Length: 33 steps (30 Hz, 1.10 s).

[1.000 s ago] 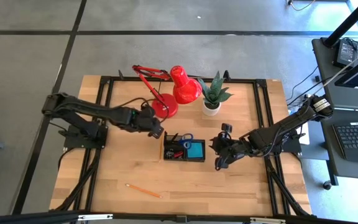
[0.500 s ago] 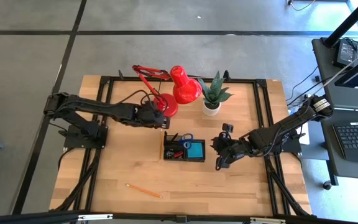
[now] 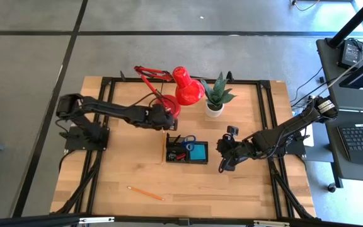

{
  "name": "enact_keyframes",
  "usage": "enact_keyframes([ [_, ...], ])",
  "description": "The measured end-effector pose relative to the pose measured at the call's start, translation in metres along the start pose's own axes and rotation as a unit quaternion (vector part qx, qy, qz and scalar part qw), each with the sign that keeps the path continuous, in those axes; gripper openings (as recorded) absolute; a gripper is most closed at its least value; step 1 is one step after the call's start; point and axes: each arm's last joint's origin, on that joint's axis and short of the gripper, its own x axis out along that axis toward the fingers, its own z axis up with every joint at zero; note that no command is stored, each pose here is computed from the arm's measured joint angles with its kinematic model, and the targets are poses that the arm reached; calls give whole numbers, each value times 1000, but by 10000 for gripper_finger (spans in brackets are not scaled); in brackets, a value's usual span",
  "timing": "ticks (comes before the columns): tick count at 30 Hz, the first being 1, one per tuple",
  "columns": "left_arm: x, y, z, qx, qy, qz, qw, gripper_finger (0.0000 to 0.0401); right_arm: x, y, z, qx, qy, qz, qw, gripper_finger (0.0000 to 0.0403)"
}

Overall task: Pick and place office supplies into organizer
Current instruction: Put the top yellow pencil into the black desk organizer

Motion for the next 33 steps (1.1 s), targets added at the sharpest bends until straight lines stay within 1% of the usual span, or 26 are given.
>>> enact_keyframes([
  [3, 6, -2, -6, 17, 16, 1, 1000, 105, 0, 0, -1, 3, 6, 1, 1000, 120],
  [8, 15, -1, -12, -4, 17, 19, 1000, 139, 0, 0, -2, 3, 13, 7, 1000, 120],
  [12, 22, 3, -14, -12, 15, 43, 999, 156, 0, 0, -2, 2, 13, 8, 1000, 120],
  [15, 29, 5, -17, -15, 9, 62, 998, 161, 0, 0, -2, 2, 13, 8, 1000, 120],
  [25, 56, 10, -26, -31, 16, 103, 994, 162, 0, 0, -2, 0, 13, 8, 1000, 120],
  [29, 63, 11, -27, -33, 30, 107, 993, 162, 0, 0, -2, -3, 13, 7, 1000, 120],
  [33, 67, 13, -25, -37, 46, 121, 991, 160, 0, 0, -1, -21, 9, 8, 1000, 120],
])
